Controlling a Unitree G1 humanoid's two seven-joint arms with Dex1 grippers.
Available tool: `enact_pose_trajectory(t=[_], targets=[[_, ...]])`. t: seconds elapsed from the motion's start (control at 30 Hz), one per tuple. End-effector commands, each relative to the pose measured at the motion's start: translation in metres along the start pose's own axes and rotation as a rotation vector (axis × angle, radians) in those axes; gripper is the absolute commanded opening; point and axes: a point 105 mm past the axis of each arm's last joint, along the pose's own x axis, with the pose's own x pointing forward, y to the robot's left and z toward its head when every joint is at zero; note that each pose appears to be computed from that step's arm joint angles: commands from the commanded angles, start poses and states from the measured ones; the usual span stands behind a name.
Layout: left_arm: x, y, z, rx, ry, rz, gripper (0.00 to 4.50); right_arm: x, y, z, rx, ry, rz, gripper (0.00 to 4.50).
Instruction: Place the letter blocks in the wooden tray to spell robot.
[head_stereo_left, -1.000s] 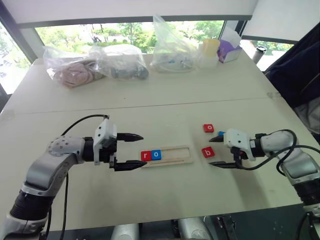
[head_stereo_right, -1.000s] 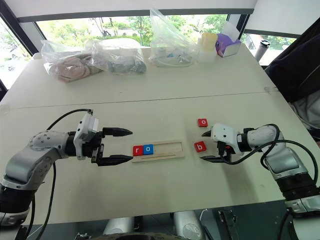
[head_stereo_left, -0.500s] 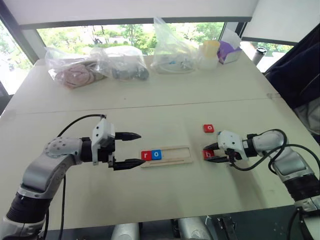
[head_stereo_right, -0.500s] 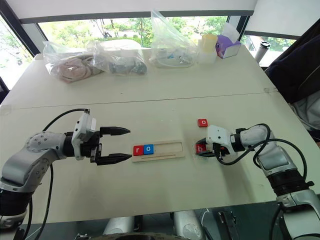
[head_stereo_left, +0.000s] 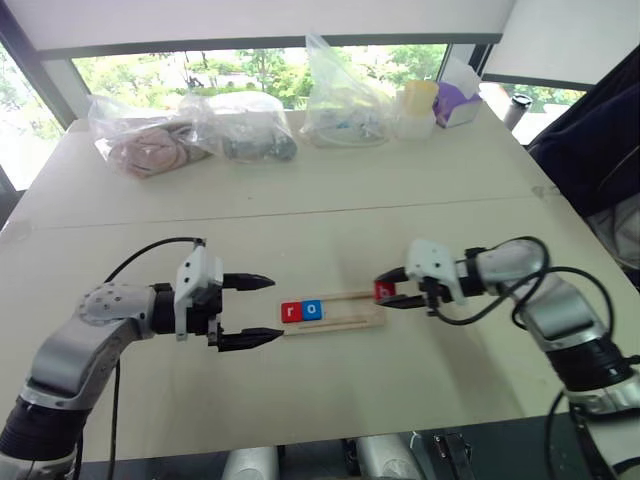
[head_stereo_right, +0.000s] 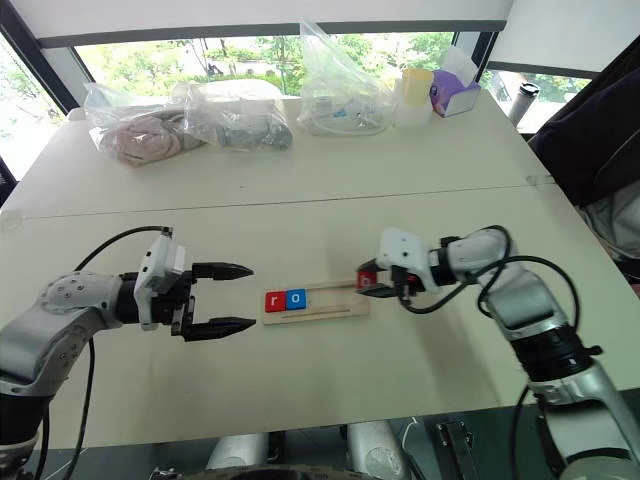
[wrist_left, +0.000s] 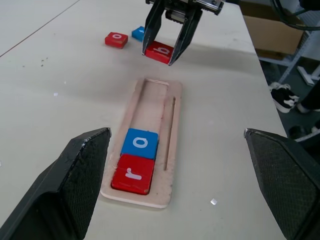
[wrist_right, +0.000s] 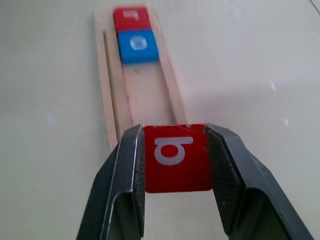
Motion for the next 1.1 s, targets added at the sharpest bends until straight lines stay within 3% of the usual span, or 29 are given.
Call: enact_pose_trajectory(t=[0.03, 0.33, 1.1], targets=[[-0.004, -0.002, 0.01, 0.054, -0.017, 0.013, 4.5, 0.023, 0.006, 0.015, -0.052, 0.003, 0.033, 1.17], [-0.009, -0.011, 0.007, 0.054, 0.007, 0.017, 4.5, 0.048, 0.004, 0.009, -0.072, 0.041, 0.036, 1.17], [-0.002, -0.009, 0.009, 0.06, -0.01, 0.031, 4.5, 0.054, 0.005, 0.016, -0.033, 0.01, 0.058, 1.17]])
